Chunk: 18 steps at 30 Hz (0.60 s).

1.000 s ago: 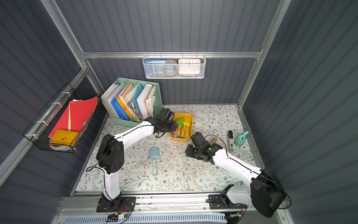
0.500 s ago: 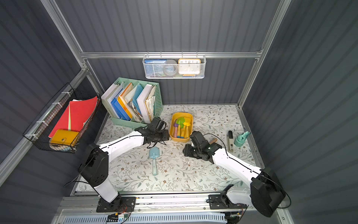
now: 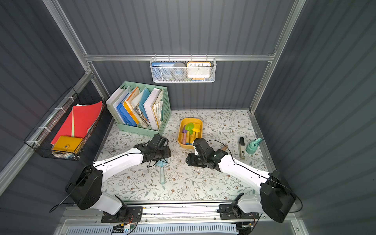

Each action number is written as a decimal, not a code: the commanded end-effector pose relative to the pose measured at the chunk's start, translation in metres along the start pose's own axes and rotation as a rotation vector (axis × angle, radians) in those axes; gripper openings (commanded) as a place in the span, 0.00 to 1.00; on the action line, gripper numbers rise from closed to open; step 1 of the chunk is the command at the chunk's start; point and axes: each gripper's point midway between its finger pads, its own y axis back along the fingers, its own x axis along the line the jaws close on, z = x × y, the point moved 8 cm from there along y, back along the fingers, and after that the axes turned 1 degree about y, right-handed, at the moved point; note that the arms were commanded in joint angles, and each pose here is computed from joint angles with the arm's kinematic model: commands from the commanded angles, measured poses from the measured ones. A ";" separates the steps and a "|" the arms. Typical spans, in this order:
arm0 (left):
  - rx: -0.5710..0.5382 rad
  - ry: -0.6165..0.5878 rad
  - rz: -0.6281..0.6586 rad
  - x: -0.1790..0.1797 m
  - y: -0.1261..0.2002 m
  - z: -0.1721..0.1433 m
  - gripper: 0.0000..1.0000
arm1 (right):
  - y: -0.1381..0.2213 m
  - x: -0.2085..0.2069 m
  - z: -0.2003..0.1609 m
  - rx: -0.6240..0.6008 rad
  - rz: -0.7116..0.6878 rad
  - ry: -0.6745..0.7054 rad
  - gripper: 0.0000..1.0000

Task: Put the shovel into the storage box
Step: Place the shovel in the storage box, then pick up the shovel from the center of the board.

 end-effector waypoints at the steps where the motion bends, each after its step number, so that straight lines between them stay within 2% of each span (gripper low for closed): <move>1: -0.016 0.033 0.018 0.007 0.008 -0.006 0.61 | -0.001 0.009 0.002 0.000 0.023 0.029 0.53; 16: 0.026 0.083 0.080 0.039 0.020 -0.040 0.62 | -0.007 0.018 0.000 0.022 0.017 0.055 0.56; 18: 0.035 0.096 0.094 0.043 0.022 -0.044 0.65 | -0.007 0.019 0.000 0.025 0.019 0.058 0.56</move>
